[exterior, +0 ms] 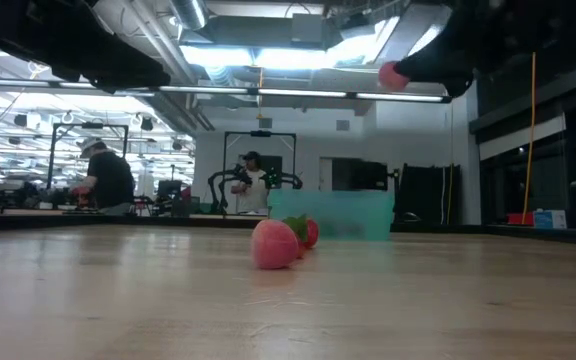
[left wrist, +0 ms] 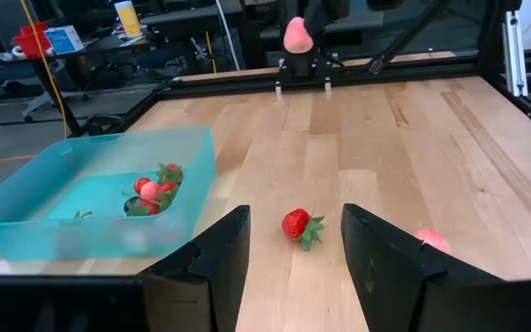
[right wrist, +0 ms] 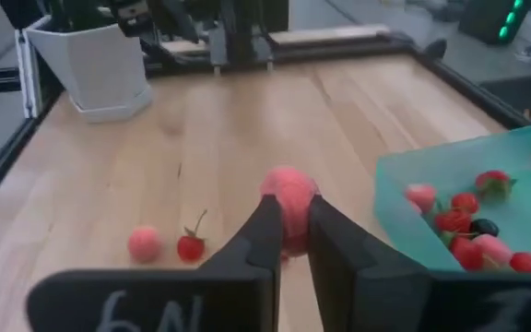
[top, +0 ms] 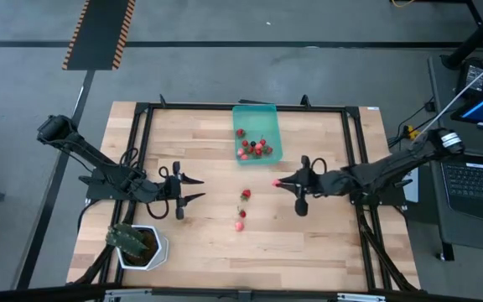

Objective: Pick and placing Produce into tupperware
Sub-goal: Put the pink peach into the blue bin

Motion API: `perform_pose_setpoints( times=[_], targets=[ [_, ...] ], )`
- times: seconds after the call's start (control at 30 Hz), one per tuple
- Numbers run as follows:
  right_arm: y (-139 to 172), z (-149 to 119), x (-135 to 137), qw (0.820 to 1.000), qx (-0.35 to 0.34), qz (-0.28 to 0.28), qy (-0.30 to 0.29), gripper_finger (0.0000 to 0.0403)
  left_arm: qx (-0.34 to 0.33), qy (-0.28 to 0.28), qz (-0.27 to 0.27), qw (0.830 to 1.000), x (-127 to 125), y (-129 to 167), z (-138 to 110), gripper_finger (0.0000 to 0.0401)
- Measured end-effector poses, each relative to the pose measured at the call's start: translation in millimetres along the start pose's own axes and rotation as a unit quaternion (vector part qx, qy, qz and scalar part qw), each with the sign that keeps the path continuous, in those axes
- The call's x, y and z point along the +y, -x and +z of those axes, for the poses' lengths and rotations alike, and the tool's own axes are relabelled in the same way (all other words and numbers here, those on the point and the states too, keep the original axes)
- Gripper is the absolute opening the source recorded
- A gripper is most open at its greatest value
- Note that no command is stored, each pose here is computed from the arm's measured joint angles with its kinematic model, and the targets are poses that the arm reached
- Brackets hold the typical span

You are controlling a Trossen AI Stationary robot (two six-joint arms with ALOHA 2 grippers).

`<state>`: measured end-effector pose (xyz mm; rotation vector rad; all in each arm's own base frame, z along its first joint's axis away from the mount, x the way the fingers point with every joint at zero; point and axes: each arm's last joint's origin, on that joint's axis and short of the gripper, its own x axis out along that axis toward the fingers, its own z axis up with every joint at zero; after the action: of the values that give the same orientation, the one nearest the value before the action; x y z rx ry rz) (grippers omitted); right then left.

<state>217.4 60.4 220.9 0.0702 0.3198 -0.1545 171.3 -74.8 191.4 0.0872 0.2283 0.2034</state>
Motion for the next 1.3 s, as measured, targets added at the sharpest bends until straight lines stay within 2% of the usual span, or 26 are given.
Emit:
perform_pose_setpoints(
  times=[0.07,0.17,0.37,0.7,0.77,1.0,1.2,1.3],
  targets=[
    [3.7,-8.2,-3.3,1.000,-0.017,0.011,0.004,0.0038,0.000,0.000,0.000,1.000,0.0,0.0,0.1,0.0165],
    [8.6,-21.2,-5.5,0.997,-0.040,0.063,0.010,0.0038,-0.002,0.002,0.000,1.000,0.0,0.0,0.5,0.0165],
    [15.0,-31.0,-9.1,0.982,-0.113,0.153,0.025,0.0038,-0.001,0.002,-0.023,1.000,-1.4,0.0,0.6,0.0165],
    [13.7,-34.3,-14.4,0.976,-0.111,0.185,0.027,0.0038,-0.003,0.003,-0.025,1.000,-1.4,0.0,1.1,0.0165],
    [13.4,-34.2,-15.2,0.978,-0.112,0.171,0.024,0.0038,-0.003,0.003,-0.025,1.000,-1.4,0.0,1.1,0.0165],
    [12.1,-33.3,-21.3,0.990,-0.121,0.068,-0.012,0.0038,-0.003,0.003,-0.025,1.000,-1.5,0.0,1.1,0.0165],
    [9.0,-35.6,-29.0,0.989,-0.125,-0.056,-0.049,0.0038,-0.003,0.003,-0.025,1.000,-1.5,0.0,1.1,0.0165],
    [1.6,-40.9,-33.4,0.987,-0.110,-0.103,-0.049,0.0038,-0.003,0.003,-0.021,1.000,-1.1,-0.1,1.1,0.0165]
  ],
)
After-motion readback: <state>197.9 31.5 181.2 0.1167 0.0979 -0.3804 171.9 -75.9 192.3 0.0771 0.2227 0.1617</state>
